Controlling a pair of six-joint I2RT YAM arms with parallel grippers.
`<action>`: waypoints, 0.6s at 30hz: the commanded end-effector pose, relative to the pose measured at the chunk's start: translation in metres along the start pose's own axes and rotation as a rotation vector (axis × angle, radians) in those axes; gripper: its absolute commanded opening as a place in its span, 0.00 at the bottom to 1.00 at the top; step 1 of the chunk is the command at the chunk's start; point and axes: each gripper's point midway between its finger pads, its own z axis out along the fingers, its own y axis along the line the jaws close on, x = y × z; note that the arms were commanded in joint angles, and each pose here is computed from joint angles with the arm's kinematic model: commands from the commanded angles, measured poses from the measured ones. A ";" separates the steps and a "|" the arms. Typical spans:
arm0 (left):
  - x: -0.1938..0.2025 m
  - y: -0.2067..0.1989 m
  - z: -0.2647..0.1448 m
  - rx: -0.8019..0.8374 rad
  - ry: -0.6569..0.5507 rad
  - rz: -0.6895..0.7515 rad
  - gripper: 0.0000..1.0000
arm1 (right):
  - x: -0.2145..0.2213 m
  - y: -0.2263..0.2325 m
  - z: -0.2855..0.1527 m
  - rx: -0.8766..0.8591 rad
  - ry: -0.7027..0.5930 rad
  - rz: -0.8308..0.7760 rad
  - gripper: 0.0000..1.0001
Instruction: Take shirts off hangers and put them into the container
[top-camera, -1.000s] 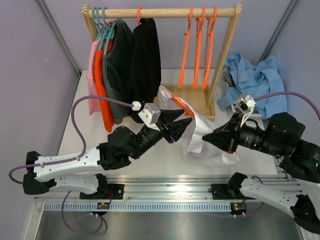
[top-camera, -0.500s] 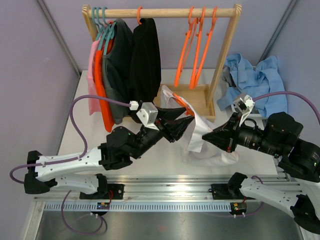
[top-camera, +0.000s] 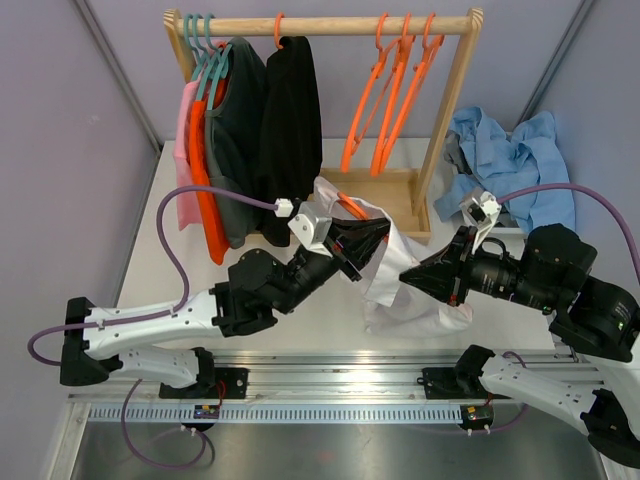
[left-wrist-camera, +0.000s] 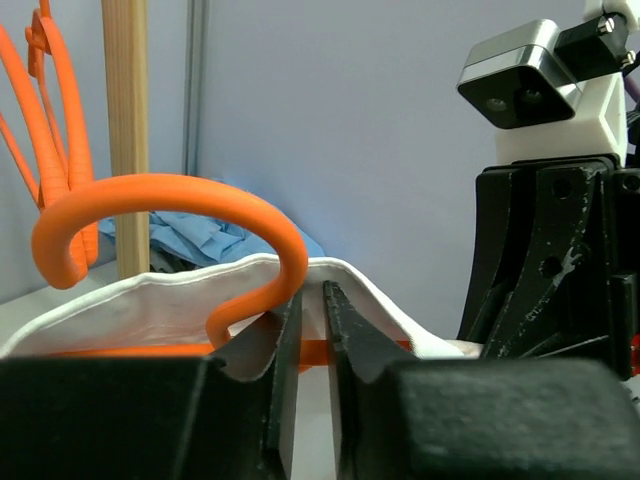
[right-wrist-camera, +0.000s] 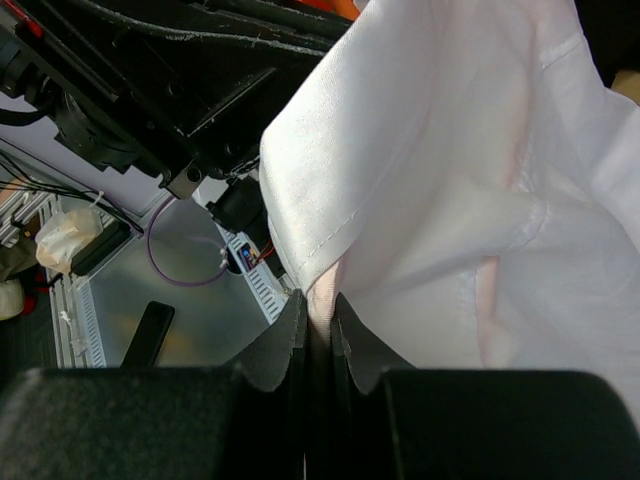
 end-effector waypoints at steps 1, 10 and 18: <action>-0.048 0.004 0.008 -0.036 -0.143 -0.051 0.11 | -0.017 0.020 -0.005 -0.093 -0.072 -0.030 0.00; -0.056 0.013 0.005 -0.084 -0.153 -0.035 0.00 | -0.016 0.017 -0.012 -0.075 -0.081 -0.037 0.00; -0.089 0.026 0.001 -0.148 -0.194 0.055 0.00 | -0.013 0.013 -0.011 -0.057 -0.069 -0.036 0.00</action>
